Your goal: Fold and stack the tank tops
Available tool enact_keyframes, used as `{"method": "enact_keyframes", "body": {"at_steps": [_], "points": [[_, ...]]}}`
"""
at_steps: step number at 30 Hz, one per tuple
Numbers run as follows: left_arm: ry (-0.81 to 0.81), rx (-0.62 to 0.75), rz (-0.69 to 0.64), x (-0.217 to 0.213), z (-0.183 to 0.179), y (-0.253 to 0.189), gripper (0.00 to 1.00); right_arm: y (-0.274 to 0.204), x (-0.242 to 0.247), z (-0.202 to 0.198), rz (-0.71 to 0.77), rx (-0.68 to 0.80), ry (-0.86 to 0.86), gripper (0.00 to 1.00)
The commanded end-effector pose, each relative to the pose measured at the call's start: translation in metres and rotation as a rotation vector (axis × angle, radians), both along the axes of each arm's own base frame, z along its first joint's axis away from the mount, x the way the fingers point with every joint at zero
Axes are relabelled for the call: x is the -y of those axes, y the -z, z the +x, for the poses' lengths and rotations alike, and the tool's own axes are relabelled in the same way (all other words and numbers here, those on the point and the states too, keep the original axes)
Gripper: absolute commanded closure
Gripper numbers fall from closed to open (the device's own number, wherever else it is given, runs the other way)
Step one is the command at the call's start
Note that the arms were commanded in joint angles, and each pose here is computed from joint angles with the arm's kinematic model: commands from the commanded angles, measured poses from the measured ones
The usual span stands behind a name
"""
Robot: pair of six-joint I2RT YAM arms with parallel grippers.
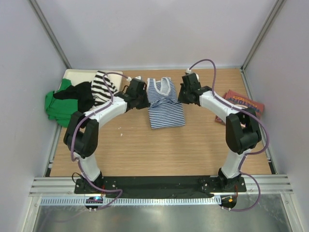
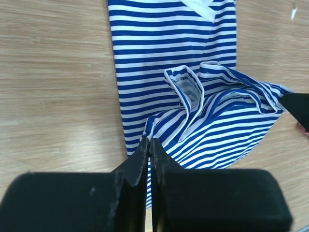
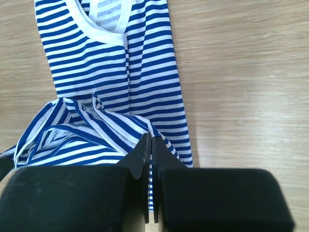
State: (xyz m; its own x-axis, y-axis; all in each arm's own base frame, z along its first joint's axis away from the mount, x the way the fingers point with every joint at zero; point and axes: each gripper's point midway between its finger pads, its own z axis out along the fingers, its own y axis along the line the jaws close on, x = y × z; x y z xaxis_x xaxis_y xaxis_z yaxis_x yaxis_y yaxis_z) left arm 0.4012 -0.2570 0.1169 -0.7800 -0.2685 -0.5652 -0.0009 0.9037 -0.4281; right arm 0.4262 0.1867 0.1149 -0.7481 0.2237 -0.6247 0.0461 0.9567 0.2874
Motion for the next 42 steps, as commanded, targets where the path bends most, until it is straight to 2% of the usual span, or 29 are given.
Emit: {"method": "enact_keyframes", "body": {"at_steps": [1,7,8,10,11,12,15,16,18,21,25,28,33,37,40,42], "points": [[0.012,0.046,-0.006,0.003,0.021,-0.007,1.0,-0.015,-0.012,0.027,0.044,0.072,-0.01,0.98],[-0.039,0.018,-0.009,-0.007,0.048,0.016,1.0,-0.009,-0.018,0.06,0.083,0.114,0.0,0.95],[-0.046,0.012,-0.014,-0.009,0.051,0.019,0.99,-0.01,-0.02,0.063,0.085,0.122,-0.003,0.79],[-0.036,0.013,-0.036,-0.01,0.055,0.019,0.68,-0.011,-0.013,0.065,0.065,0.129,0.025,0.4],[-0.033,0.015,-0.036,-0.011,0.055,0.019,0.49,-0.011,-0.011,0.063,0.062,0.13,0.037,0.29],[-0.027,0.016,-0.035,-0.012,0.054,0.017,0.33,-0.014,-0.008,0.06,0.061,0.139,0.045,0.27],[-0.03,0.046,-0.035,-0.018,0.045,0.002,0.19,-0.027,0.0,0.045,0.078,0.183,0.06,0.24],[-0.032,0.056,-0.04,-0.02,0.043,-0.002,0.19,-0.018,0.004,0.036,0.076,0.171,0.063,0.24],[-0.016,0.074,-0.073,-0.02,0.031,-0.013,0.18,-0.032,0.005,0.023,0.1,0.19,0.042,0.23],[0.029,0.075,-0.117,-0.013,0.013,-0.017,0.22,-0.02,0.005,-0.002,0.121,0.144,0.011,0.26],[0.06,0.004,-0.167,-0.005,-0.007,0.003,0.27,0.019,0.001,-0.036,0.157,0.032,-0.042,0.26],[0.082,-0.06,-0.201,0.003,-0.022,0.025,0.29,0.044,-0.003,-0.048,0.173,-0.03,-0.063,0.26],[0.112,-0.082,-0.229,0.017,-0.044,0.038,0.3,0.072,-0.003,-0.063,0.172,-0.123,-0.07,0.34],[0.12,-0.07,-0.247,0.018,-0.061,0.042,0.36,0.076,-0.003,-0.073,0.193,-0.128,-0.072,0.42],[0.139,-0.068,-0.258,0.023,-0.072,0.044,0.43,0.079,-0.003,-0.08,0.202,-0.137,-0.076,0.44],[0.153,-0.07,-0.262,0.025,-0.078,0.046,0.44,0.078,-0.003,-0.083,0.214,-0.137,-0.08,0.44]]}}
